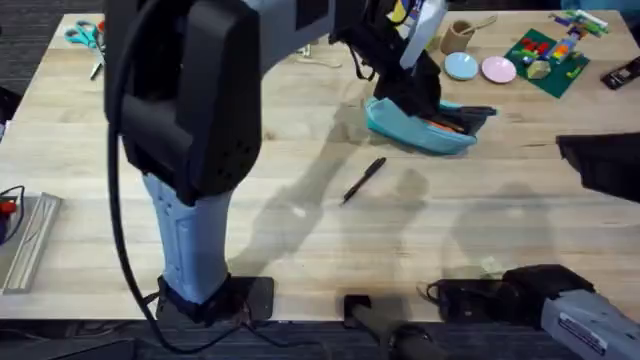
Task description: Unzip the bag, pick up the pens from the table one at a time and place them inside, then zip the bag closed.
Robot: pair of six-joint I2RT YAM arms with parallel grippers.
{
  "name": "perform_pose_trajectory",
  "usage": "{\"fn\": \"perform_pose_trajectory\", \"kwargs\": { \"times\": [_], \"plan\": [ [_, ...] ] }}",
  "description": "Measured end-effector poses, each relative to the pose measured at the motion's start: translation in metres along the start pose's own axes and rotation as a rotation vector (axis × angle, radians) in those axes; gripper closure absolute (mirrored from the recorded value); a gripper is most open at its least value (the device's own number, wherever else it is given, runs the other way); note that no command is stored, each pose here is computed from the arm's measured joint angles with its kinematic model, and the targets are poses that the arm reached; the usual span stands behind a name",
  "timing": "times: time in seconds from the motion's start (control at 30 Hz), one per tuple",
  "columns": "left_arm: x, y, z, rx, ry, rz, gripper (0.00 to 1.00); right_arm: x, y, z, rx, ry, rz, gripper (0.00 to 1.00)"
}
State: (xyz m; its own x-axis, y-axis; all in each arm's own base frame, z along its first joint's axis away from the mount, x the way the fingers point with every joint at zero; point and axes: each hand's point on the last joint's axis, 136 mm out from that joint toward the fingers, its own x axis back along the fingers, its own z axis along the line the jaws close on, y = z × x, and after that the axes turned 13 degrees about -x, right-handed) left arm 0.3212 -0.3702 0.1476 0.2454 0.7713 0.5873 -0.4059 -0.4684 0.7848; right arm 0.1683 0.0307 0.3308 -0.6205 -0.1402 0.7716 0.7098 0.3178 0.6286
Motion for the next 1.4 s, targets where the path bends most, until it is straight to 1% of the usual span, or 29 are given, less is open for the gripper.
{"fn": "perform_pose_trajectory", "kwargs": {
  "times": [0.17, 0.33, 0.63, 0.77, 1.0, 1.03, 1.07, 1.17, 1.23, 1.27, 1.3, 1.4],
  "plan": [
    [-0.011, -0.012, -0.002, 0.024, -0.023, 0.005, 0.959, 0.0, 0.0, 0.0, 0.0, 0.0, 0.0, 0.005],
    [-0.013, -0.02, 0.0, 0.02, -0.014, 0.04, 0.959, 0.0, 0.002, 0.0, 0.0, -0.002, -0.007, 0.005],
    [-0.012, -0.047, 0.0, 0.028, -0.003, 0.21, 0.959, 0.0, 0.002, 0.0, 0.001, -0.002, -0.007, 0.005],
    [-0.013, -0.052, -0.001, 0.02, -0.001, 0.256, 0.959, 0.0, 0.003, -0.001, 0.001, -0.003, -0.014, 0.005],
    [-0.014, -0.055, 0.001, 0.012, 0.006, 0.276, 0.958, 0.0, 0.004, -0.001, 0.001, -0.004, -0.015, 0.005],
    [-0.014, -0.055, 0.001, 0.01, 0.006, 0.279, 0.923, 0.0, 0.004, -0.001, 0.001, -0.004, -0.015, 0.005],
    [-0.013, -0.056, 0.002, 0.005, 0.008, 0.282, 0.805, 0.0, 0.004, -0.001, 0.001, -0.004, -0.015, 0.005],
    [-0.013, -0.058, 0.003, 0.003, 0.013, 0.296, 0.324, 0.0, 0.004, -0.001, 0.001, -0.004, -0.015, 0.005],
    [-0.012, -0.06, 0.003, 0.006, 0.015, 0.306, 0.052, 0.0, 0.004, -0.001, 0.001, -0.004, -0.015, 0.005],
    [-0.012, -0.06, 0.003, 0.006, 0.016, 0.308, 0.021, 0.0, 0.004, -0.001, 0.001, -0.004, -0.015, 0.005],
    [-0.012, -0.061, 0.004, 0.006, 0.017, 0.31, 0.012, 0.0, 0.004, -0.001, 0.001, -0.004, -0.016, 0.005],
    [-0.012, -0.061, 0.003, 0.006, 0.016, 0.31, 0.009, 0.0, 0.004, -0.001, 0.001, -0.004, -0.016, 0.005]
  ]
}}
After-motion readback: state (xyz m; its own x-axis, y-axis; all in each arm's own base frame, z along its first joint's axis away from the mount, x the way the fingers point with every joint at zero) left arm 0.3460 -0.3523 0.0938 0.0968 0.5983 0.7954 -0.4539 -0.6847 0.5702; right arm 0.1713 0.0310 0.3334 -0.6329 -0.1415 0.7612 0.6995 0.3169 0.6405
